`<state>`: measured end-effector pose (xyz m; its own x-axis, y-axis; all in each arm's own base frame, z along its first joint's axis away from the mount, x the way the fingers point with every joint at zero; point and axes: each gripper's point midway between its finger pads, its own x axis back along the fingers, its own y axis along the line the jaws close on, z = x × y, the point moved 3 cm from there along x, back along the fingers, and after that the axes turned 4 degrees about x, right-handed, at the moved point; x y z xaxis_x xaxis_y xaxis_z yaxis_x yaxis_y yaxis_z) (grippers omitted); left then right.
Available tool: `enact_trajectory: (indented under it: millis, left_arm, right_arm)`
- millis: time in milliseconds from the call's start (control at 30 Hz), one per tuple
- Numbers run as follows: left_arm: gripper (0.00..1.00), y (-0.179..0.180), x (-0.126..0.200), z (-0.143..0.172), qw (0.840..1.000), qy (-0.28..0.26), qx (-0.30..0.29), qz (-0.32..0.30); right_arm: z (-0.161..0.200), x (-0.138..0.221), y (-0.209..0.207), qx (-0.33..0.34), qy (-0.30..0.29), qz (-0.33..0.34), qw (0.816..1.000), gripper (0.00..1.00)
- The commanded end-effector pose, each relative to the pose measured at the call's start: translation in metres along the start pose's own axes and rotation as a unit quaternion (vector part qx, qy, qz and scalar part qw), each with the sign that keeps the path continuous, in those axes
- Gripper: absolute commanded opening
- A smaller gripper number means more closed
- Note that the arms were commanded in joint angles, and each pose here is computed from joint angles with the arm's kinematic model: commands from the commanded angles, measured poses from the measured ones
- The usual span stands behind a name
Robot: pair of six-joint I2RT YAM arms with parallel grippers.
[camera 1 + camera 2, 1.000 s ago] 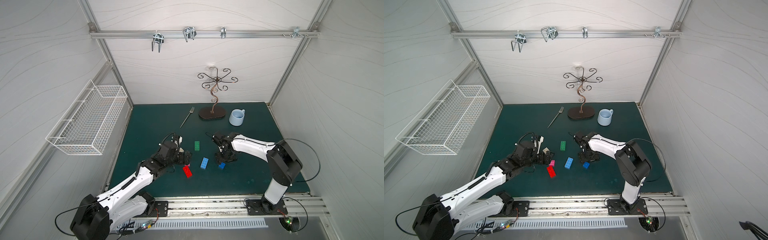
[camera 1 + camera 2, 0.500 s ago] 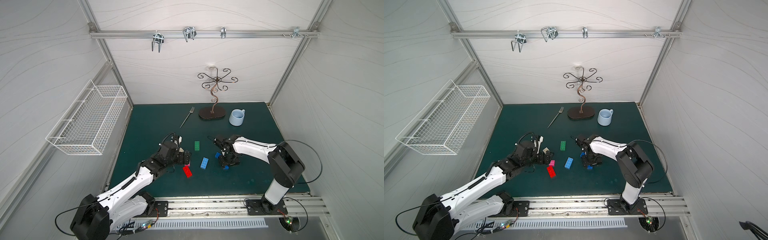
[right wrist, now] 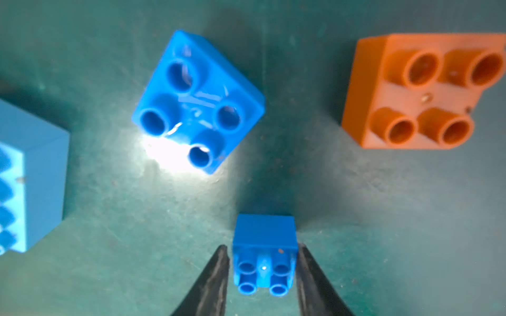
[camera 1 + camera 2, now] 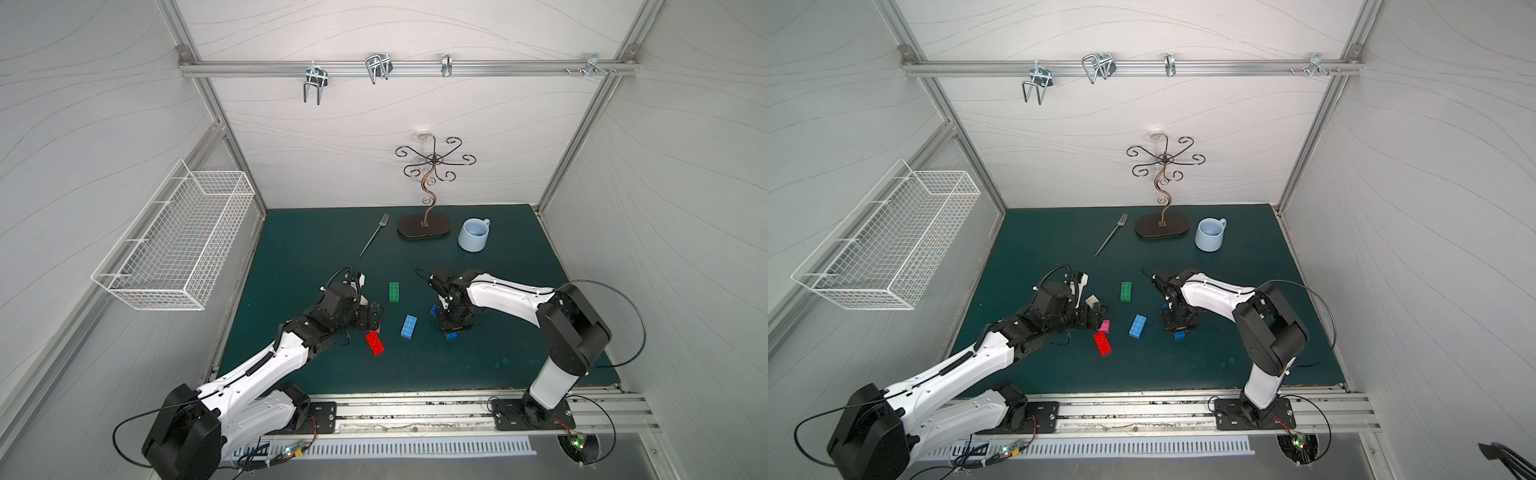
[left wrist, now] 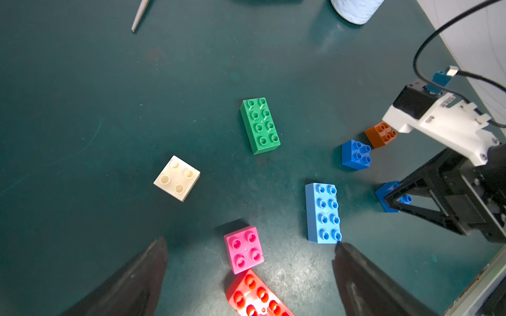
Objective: Assemble a spoon with lego
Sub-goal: Pick up the lego brick from the center of the board.
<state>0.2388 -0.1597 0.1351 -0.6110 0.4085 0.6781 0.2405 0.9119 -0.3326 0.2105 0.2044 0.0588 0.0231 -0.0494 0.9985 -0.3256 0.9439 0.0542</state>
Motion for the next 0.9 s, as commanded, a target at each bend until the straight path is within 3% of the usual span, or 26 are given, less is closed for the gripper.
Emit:
enact_trajectory:
  millis: [0, 333, 467, 867]
  left_arm:
    - [1.0, -0.004, 0.001, -0.007, 1.0, -0.01, -0.008, 0.0]
    - [1.0, -0.038, -0.003, 0.008, 0.993, 0.003, -0.091, 0.069]
    - [1.0, -0.045, -0.005, 0.01, 0.991, 0.012, -0.104, 0.086]
    - [1.0, -0.044, -0.01, 0.011, 0.991, 0.018, -0.106, 0.077]
  right_arm:
    - [0.002, 0.002, -0.001, -0.01, 0.001, -0.006, 1.0, 0.34]
    - [-0.012, 0.047, -0.043, -0.015, -0.052, -0.01, 0.999, 0.28]
    - [-0.033, 0.061, -0.056, 0.024, -0.076, -0.007, 0.997, 0.28]
    - [-0.068, 0.048, -0.059, 0.045, -0.078, 0.002, 0.996, 0.28]
